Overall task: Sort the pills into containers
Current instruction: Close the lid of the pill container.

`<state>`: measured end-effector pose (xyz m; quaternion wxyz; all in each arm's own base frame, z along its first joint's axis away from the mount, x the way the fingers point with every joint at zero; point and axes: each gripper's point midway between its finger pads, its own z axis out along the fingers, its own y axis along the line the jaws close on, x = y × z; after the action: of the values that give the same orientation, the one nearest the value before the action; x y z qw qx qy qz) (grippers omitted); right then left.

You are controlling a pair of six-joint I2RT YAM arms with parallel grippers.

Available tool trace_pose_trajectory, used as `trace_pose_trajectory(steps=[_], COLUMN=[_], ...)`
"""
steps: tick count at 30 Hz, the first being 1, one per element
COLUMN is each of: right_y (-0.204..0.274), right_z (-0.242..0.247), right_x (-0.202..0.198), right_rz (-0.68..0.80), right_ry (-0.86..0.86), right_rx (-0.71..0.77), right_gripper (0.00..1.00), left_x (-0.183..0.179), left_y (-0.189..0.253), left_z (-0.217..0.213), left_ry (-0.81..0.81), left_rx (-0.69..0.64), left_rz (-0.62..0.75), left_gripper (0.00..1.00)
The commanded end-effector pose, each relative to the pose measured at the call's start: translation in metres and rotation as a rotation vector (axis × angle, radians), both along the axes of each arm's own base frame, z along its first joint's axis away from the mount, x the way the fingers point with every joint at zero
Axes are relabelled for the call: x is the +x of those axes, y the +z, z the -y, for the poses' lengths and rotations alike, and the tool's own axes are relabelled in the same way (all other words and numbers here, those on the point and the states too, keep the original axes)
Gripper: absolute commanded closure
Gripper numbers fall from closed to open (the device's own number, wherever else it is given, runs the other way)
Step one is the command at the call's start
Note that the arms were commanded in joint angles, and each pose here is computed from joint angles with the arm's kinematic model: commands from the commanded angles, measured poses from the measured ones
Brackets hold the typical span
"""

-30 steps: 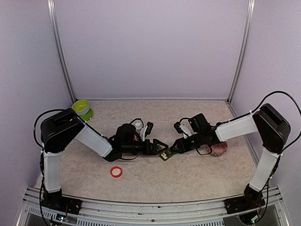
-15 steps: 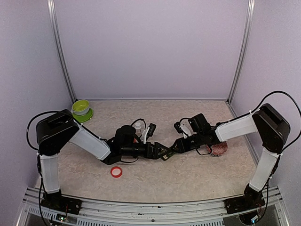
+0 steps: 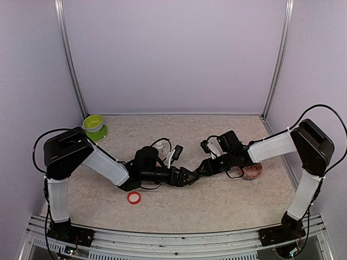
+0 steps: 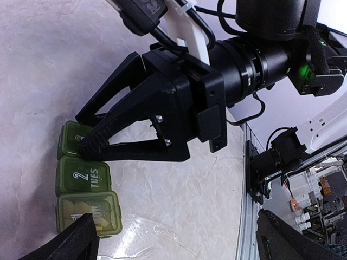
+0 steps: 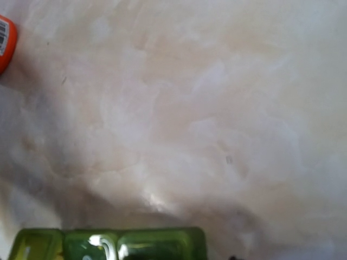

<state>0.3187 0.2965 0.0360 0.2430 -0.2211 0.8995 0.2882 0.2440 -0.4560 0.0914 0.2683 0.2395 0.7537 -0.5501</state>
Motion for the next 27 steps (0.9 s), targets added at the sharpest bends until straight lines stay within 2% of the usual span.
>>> trace_pose_trajectory(steps=[1,9,19,27], right_y=[-0.012,-0.012,-0.012,-0.016], right_z=[0.006,0.005,0.006,0.006], right_x=[0.003,0.003,0.004,0.002], right_rz=[-0.02,-0.022,-0.026,-0.042], right_ry=[-0.027,-0.029,-0.033,-0.035], right_rx=[-0.038,-0.035,-0.04,-0.048], right_gripper=[0.57,0.57,0.57,0.57], left_x=[-0.007,-0.011,-0.002,-0.012], left_y=[-0.006,-0.021,-0.045,-0.052], left_z=[0.011,0.019,0.015,0.018], left_ry=[-0.047,-0.066,-0.009,-0.04], left_rx=[0.014,0.054,0.132,0.161], left_rz=[-0.002,-0.027,-0.073,-0.082], left_gripper=[0.01,0.01,0.01,0.01])
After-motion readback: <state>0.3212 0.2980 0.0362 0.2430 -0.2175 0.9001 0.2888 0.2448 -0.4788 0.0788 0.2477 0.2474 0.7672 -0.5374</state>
